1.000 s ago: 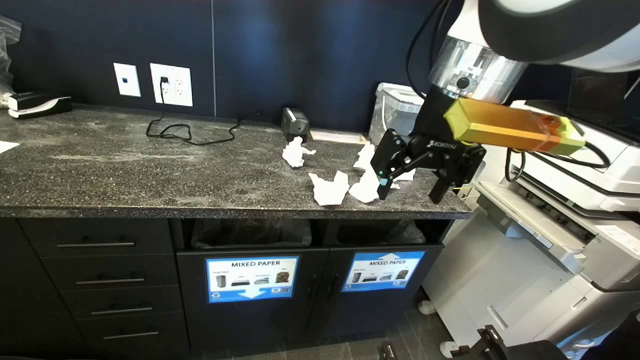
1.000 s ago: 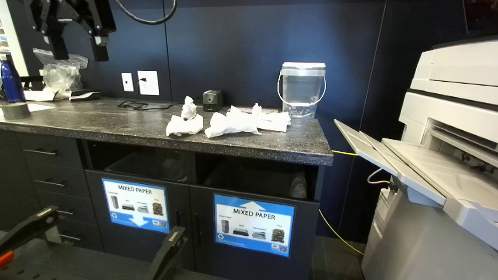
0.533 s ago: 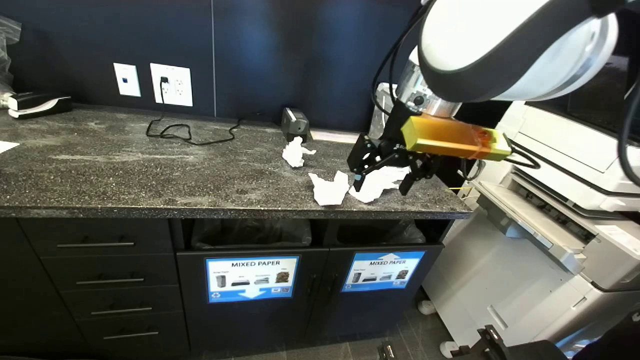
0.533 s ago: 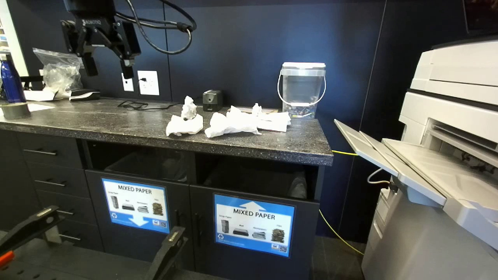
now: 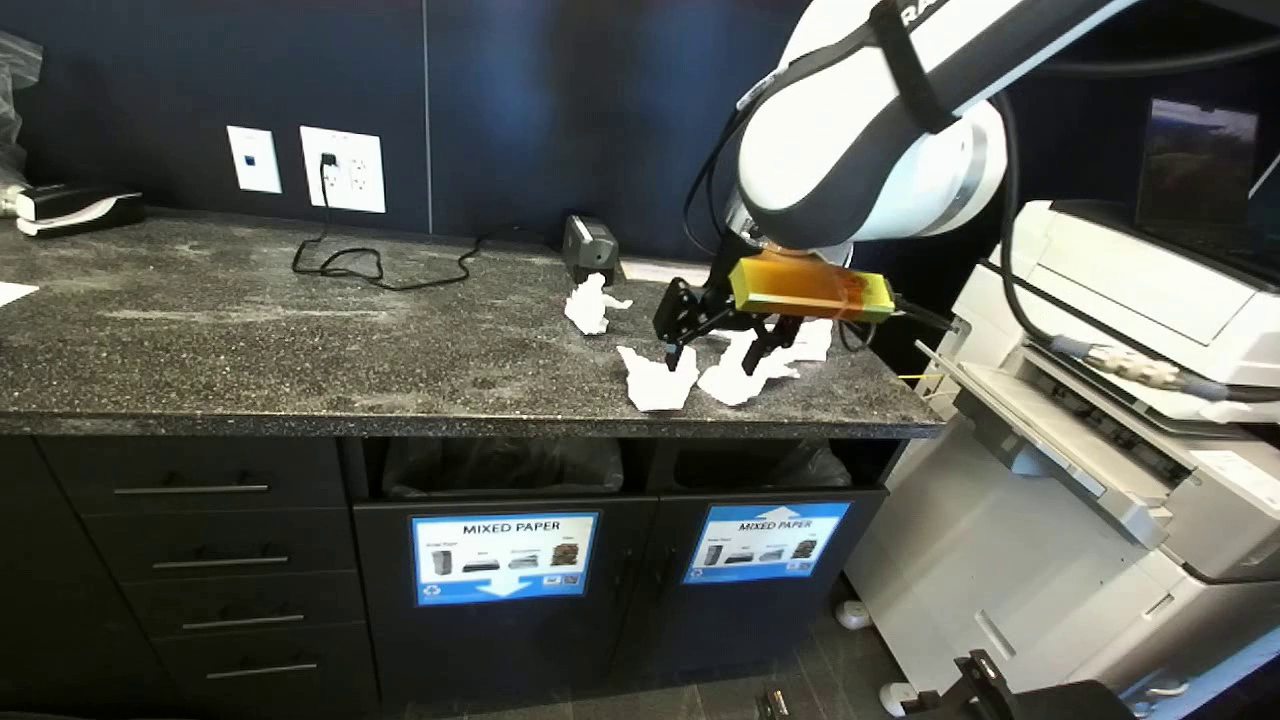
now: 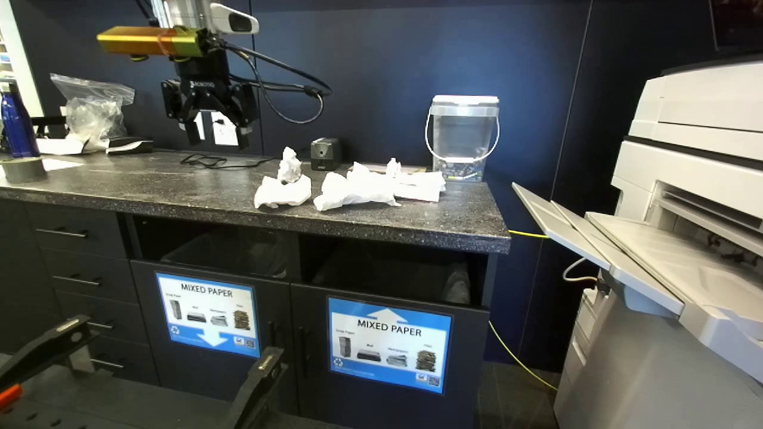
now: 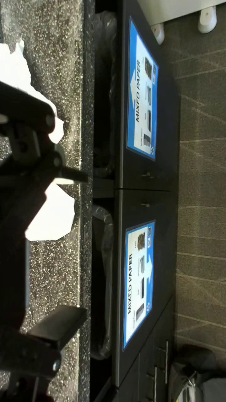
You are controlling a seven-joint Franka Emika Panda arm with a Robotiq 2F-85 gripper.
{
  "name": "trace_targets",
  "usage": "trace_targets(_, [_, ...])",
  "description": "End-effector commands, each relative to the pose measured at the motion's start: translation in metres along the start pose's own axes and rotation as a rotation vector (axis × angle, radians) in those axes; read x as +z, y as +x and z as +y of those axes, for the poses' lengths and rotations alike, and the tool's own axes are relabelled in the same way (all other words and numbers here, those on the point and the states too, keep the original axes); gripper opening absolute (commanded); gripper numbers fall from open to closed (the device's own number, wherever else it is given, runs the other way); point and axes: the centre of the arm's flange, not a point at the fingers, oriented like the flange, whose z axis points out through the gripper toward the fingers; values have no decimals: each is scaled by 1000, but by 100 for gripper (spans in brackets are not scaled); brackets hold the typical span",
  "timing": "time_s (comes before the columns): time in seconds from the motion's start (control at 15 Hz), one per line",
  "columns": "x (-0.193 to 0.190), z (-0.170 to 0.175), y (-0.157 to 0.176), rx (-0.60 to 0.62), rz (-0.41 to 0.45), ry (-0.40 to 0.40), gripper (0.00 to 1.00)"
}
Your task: Put the papers in the bin to the right
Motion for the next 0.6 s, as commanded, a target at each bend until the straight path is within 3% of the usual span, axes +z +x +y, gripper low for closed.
trace_targets(0.0, [33, -4, 56, 8, 4, 4, 100])
trace_targets(0.53, [83, -11, 110, 63, 13, -13, 100])
